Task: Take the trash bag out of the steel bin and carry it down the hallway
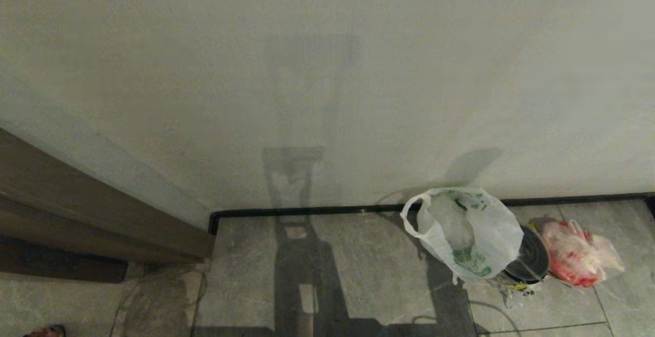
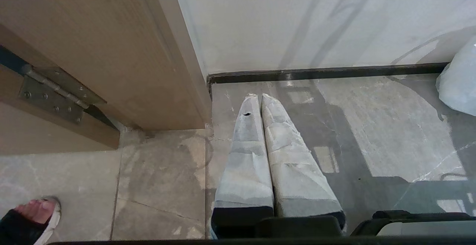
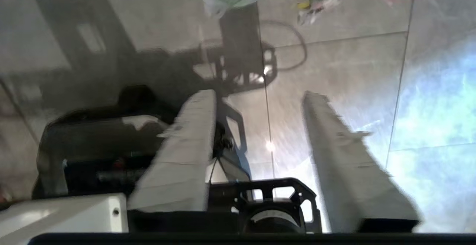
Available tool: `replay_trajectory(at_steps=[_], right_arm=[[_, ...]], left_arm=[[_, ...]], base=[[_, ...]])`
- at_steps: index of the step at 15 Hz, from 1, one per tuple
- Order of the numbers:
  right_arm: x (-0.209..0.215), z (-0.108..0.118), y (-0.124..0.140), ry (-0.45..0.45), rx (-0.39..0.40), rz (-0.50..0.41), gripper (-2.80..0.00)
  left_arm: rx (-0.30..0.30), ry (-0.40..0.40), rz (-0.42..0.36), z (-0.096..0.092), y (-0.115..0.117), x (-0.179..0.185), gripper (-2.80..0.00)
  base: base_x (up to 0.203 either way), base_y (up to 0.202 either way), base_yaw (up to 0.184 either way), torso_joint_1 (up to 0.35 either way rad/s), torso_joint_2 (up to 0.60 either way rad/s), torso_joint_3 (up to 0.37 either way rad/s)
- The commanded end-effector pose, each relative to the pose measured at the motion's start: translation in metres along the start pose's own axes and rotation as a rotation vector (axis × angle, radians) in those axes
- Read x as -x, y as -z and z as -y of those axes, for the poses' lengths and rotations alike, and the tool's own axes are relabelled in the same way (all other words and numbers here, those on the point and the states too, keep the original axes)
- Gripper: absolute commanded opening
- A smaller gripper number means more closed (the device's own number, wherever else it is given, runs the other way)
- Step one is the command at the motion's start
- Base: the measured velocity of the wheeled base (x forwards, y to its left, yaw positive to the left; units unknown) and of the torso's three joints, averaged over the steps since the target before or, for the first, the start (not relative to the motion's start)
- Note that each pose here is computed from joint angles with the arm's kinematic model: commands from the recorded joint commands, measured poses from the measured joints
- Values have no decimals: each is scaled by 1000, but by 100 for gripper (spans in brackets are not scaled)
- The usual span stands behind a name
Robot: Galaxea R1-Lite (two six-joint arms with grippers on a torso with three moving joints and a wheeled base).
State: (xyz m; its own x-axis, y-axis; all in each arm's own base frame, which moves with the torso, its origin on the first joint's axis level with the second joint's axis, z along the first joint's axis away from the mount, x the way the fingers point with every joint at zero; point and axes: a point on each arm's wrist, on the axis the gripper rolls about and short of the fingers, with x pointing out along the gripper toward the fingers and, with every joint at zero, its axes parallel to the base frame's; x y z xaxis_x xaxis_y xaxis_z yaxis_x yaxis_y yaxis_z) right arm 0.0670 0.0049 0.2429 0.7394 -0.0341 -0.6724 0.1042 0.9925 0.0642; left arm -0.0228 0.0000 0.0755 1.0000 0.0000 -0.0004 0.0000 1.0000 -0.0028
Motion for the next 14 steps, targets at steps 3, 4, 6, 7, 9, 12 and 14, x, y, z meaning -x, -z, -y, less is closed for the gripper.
replay_trajectory(at_steps=[3,4,6,7,9,12,14], right_arm=[[2,16,75,54,-76,174,-280],[-5,18,91,42,-83,224,-280],[-14,18,122,-14,-49,314,-280],[-21,19,137,-31,-34,336,-280],[-35,20,152,-39,-16,389,-280],[-48,20,155,-30,43,490,-280],[-61,22,167,14,82,460,-280]], left_arm=[[0,0,0,0,0,0,-280],[0,0,0,0,0,0,-280],[0,0,0,0,0,0,-280],[0,0,0,0,0,0,-280],[0,0,0,0,0,0,-280],[0,0,0,0,0,0,-280],[0,0,0,0,0,0,-280]], base=[[0,0,0,0,0,0],[0,0,0,0,0,0],[0,0,0,0,0,0],[0,0,0,0,0,0],[0,0,0,0,0,0],[0,0,0,0,0,0],[0,0,0,0,0,0]])
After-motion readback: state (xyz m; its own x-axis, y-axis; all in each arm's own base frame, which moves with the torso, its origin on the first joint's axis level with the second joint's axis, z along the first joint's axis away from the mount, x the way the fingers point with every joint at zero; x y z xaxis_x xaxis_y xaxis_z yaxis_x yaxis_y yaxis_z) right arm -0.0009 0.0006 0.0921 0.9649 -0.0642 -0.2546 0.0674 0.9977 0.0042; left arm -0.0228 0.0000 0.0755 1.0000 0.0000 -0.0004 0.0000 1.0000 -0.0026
